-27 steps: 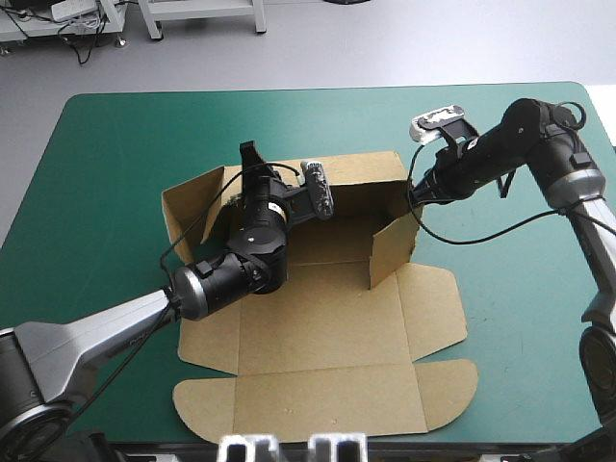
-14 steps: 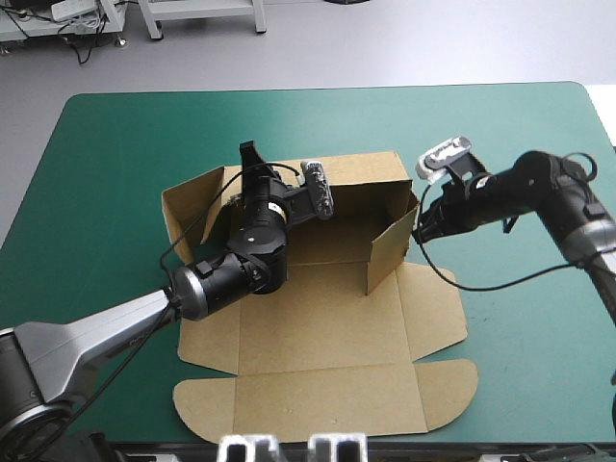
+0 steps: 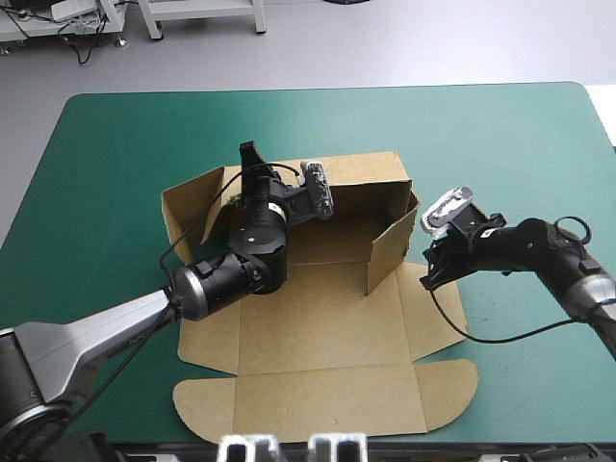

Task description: Fold the box

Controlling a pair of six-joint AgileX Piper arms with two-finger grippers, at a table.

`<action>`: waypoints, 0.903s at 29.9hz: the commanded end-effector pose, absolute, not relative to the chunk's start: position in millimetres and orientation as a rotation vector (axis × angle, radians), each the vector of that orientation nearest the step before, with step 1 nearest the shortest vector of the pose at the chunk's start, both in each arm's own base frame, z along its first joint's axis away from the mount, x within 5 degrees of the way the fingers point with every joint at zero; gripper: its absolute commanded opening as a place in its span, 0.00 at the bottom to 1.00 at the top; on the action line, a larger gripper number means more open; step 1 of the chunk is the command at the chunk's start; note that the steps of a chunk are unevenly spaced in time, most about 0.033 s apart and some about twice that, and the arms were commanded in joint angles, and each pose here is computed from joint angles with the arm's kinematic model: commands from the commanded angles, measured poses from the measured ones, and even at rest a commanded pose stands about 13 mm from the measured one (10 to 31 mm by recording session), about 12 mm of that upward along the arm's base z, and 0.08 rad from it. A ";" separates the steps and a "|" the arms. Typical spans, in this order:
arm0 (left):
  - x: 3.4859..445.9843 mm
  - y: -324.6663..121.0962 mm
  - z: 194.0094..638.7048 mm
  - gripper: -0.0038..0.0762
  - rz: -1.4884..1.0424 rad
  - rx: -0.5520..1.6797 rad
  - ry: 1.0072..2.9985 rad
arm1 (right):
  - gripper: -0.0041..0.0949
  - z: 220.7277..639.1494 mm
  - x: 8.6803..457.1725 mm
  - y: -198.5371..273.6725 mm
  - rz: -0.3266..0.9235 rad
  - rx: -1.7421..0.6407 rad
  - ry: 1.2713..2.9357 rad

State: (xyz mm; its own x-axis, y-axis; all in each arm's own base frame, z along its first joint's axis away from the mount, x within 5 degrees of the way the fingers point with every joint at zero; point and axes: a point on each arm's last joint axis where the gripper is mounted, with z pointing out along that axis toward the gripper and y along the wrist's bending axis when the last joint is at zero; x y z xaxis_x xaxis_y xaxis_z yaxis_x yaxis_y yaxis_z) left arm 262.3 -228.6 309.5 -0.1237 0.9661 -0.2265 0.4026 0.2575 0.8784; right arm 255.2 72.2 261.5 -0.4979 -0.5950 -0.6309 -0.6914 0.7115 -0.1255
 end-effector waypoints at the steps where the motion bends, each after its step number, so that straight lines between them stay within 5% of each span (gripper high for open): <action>1: 257.5 -223.7 329.9 0.07 0.798 1.203 1.675 | 0.73 297.1 250.1 75.6 0.205 -0.947 2.106; 4: 257.7 -223.7 330.4 0.07 0.803 1.204 1.669 | 0.87 310.0 243.7 75.8 0.200 -0.955 2.042; 11: 257.7 -227.5 330.7 0.07 0.769 1.222 1.640 | 0.82 313.4 244.0 85.7 0.251 -1.083 1.885; 27: 257.4 -229.9 330.3 0.07 0.714 1.195 1.652 | 0.79 300.1 275.9 100.2 0.448 -0.884 1.809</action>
